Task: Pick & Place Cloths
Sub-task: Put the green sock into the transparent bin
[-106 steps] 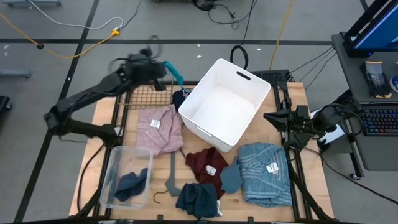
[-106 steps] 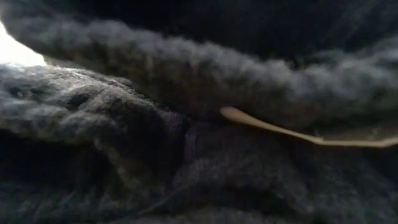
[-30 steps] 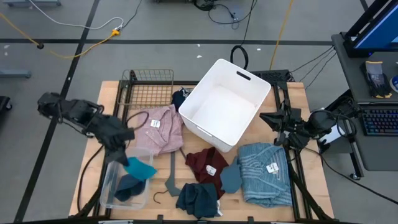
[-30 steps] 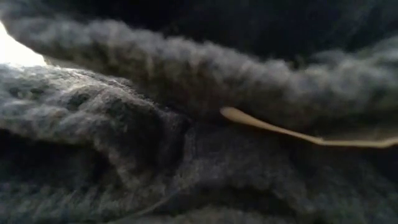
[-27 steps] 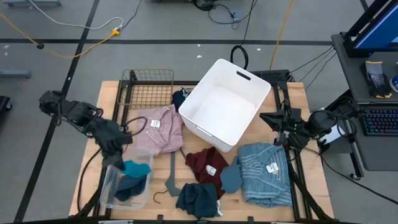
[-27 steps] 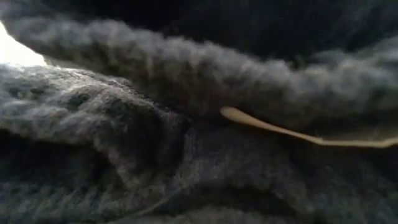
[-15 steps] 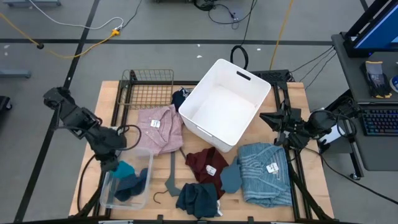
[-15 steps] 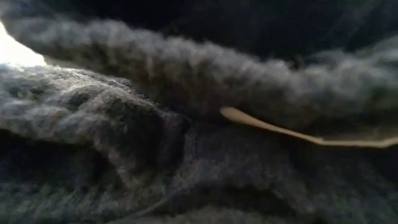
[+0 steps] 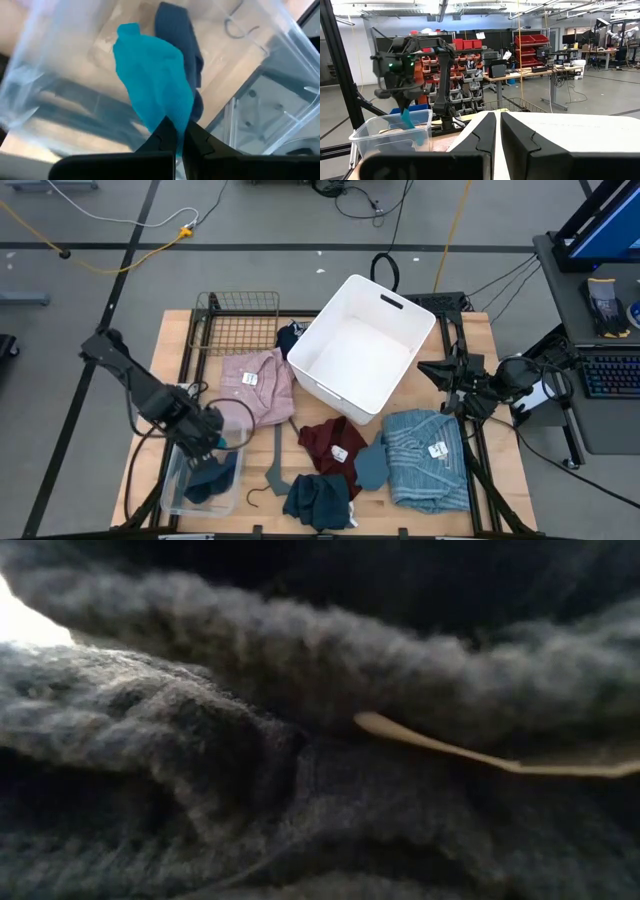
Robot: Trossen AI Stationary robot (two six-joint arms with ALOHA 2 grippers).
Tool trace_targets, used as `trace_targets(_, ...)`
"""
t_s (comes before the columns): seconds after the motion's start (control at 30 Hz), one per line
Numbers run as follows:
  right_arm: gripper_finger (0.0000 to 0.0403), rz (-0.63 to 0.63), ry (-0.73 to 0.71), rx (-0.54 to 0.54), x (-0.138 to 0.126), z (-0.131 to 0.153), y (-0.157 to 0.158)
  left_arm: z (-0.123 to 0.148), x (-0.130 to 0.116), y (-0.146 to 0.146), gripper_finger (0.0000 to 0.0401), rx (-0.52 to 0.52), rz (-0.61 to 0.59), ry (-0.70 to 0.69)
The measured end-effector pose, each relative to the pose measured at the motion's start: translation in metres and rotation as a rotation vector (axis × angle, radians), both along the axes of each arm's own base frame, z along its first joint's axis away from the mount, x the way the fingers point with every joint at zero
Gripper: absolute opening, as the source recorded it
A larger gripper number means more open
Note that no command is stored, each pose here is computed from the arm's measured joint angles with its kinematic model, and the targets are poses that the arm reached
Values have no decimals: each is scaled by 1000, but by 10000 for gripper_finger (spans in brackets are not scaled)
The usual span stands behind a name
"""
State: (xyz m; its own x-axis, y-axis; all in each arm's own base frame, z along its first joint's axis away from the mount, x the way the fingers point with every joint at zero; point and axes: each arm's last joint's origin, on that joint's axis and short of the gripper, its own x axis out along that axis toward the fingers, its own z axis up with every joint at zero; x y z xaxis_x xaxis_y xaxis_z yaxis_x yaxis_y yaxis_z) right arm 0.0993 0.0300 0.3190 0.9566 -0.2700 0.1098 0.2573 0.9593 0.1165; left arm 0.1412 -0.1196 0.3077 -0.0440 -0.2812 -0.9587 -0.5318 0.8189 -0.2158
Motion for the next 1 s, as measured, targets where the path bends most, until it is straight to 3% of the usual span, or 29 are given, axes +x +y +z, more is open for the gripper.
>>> trace_targets(0.3,20,0,0,1,0,0,0,-19,13,-20,3,63,-45,64)
trace_targets(0.67,20,-1,-1,1,0,0,0,-35,23,-29,11,218,2,52)
trace_targets(0.87,20,1,-2,8,0,0,0,-36,25,-29,63,245,28,28)
trace_targets(1.0,20,8,-20,73,0,0,0,-36,26,-30,116,235,31,18)
